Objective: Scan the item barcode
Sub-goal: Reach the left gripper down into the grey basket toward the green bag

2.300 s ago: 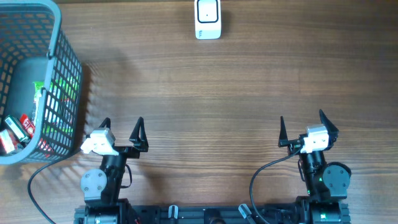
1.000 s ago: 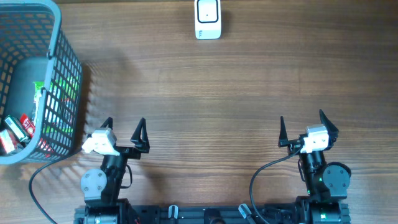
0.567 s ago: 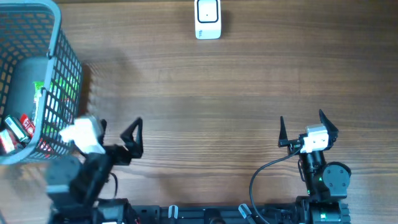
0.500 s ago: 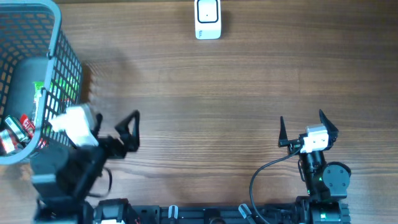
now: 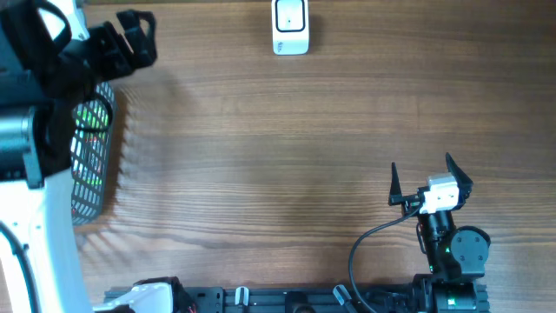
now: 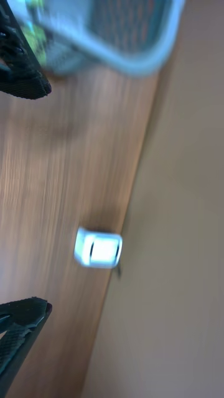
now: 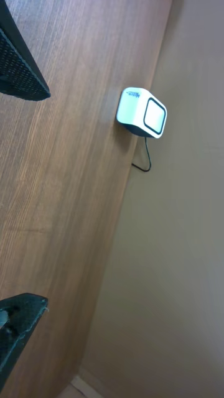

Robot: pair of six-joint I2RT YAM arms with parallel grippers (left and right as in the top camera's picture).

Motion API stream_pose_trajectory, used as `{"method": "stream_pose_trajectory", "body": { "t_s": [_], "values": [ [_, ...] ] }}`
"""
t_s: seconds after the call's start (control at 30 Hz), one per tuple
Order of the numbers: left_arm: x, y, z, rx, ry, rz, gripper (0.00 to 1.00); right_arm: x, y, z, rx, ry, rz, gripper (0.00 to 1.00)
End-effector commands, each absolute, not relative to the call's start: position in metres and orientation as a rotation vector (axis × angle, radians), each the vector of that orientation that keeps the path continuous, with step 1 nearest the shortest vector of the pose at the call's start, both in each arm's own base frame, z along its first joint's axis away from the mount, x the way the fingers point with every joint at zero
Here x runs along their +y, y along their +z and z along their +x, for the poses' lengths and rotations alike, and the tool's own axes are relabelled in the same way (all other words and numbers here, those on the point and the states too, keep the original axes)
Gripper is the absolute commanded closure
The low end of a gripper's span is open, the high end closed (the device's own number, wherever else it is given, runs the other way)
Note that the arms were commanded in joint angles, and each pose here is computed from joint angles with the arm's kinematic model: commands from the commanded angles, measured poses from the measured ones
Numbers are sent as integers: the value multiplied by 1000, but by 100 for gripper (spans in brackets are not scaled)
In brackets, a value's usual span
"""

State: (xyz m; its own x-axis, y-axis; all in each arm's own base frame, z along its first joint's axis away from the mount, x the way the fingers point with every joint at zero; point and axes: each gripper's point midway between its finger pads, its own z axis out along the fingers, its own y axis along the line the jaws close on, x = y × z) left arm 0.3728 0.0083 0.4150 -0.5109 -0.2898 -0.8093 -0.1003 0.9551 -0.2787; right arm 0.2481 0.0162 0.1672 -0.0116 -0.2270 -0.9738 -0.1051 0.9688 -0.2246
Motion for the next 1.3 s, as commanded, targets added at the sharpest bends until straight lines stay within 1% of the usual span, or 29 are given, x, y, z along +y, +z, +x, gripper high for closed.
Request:
{"method": "stream_pose_trajectory", "body": {
  "t_s": [0.0,0.1,0.23,0.33,0.43,0.53,0.63,0.83,1.27],
  "values": [
    [96,414,365,2036,73,-597,0,18,168,248,1578,-93,-273,0],
    [155,413,346,1967,154,-801,0,18,168,248,1578,-93,-273,0],
    [214,407,318,1916,256,-978,0,18,168,248,1578,-94,-274,0],
    [252,385,296,1934,317,-1122,0,18,168,248,1578,-93,-273,0],
    [273,354,288,2001,335,-1220,0,18,168,248,1578,-93,-273,0],
    [280,321,293,2107,332,-1258,0,18,168,248,1578,-93,-273,0],
    [286,279,307,2270,308,-1219,0,18,168,248,1578,-93,-273,0],
    [262,217,345,2508,-13,-1015,0,18,168,248,1578,-93,-273,0],
    [266,121,355,2688,-108,-1025,0,18,168,248,1578,-94,-274,0]
  ]
}}
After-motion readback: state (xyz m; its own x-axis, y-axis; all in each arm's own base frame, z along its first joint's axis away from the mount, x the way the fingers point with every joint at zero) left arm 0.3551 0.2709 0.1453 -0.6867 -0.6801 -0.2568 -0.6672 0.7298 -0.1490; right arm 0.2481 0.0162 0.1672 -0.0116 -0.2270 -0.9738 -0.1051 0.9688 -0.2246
